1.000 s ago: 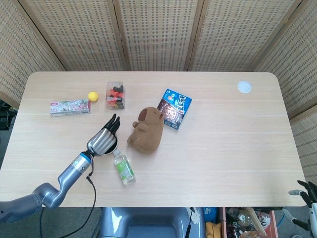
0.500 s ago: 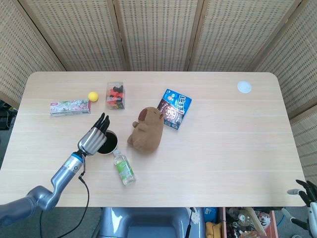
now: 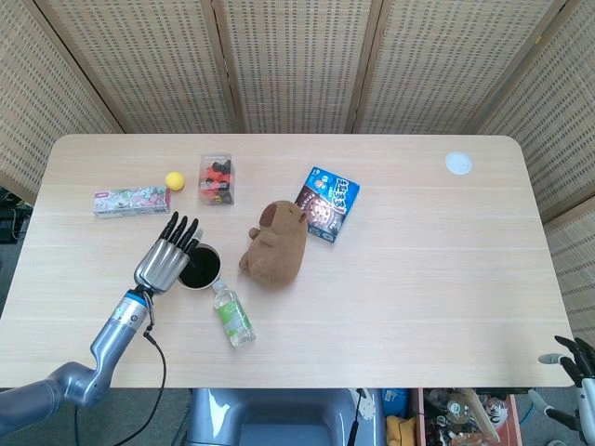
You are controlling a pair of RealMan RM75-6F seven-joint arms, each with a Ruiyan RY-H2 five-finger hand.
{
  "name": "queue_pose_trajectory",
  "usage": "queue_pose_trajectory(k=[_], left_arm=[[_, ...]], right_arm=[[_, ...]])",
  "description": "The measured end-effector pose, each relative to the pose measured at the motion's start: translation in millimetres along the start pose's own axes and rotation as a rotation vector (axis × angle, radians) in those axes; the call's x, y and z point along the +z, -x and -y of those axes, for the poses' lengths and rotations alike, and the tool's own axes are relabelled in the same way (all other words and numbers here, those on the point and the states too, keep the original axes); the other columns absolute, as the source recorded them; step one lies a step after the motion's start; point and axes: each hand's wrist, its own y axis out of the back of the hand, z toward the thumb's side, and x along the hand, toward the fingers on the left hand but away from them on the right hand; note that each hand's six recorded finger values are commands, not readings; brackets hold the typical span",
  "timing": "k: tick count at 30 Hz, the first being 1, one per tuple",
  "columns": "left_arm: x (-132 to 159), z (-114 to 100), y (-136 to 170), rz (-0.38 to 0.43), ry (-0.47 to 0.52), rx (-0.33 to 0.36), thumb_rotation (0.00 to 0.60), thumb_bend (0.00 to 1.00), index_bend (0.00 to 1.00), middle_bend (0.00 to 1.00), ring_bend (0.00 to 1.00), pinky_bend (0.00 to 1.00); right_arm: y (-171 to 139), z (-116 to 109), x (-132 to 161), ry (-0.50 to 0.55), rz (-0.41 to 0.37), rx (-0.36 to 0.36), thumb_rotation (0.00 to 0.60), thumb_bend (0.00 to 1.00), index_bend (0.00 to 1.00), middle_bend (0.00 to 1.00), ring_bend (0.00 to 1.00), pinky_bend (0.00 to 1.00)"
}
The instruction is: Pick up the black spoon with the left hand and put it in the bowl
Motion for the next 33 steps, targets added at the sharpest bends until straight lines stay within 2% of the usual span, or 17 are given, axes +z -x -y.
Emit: queue_pose_trajectory(k=[6,12,18,22,26,33], left_arm=[[-15.4,-4.6,17.3,-0.050,0.160,-0.012,0.600,0.42,0.00,0.00,0.00,0.00],[-31.3,-4.8,50.4,-0.118,0.396,-0.023,0.600,0.42,0.00,0.00,0.00,0.00],[-47.4,1.7,95.9,-0.218,0.621,-0.005,0.600,0.42,0.00,0.00,0.00,0.00],[-53.7,9.5,139.0,-0.296,0.752,0.019,0.600,0.42,0.00,0.00,0.00,0.00],[-51.0,11.6,174.9,-0.321,0.814,0.035,0.600,0.42,0.00,0.00,0.00,0.00],[-48.9,16.3,210.0,-0.350,0.876,0.039,0.600,0.42,0.00,0.00,0.00,0.00]], right_arm=[[2.7,-0.2,1.2,-0.002,-0.005,0.002,0.600,0.30,0.43,0.27,0.13,0.22],[8.0,-0.2,4.2,-0.003,-0.020,0.001,0.600,0.30,0.43,0.27,0.13,0.22],[14.5,1.3,11.3,0.002,-0.048,0.007,0.600,0.30,0.43,0.27,0.13,0.22],[17.5,2.5,14.6,0.006,-0.058,0.011,0.600,0.30,0.43,0.27,0.13,0.22],[18.4,2.0,16.8,0.007,-0.065,0.009,0.600,0.30,0.43,0.27,0.13,0.22],[18.7,1.5,18.5,0.005,-0.071,0.010,0.600,0.30,0.43,0.27,0.13,0.22]])
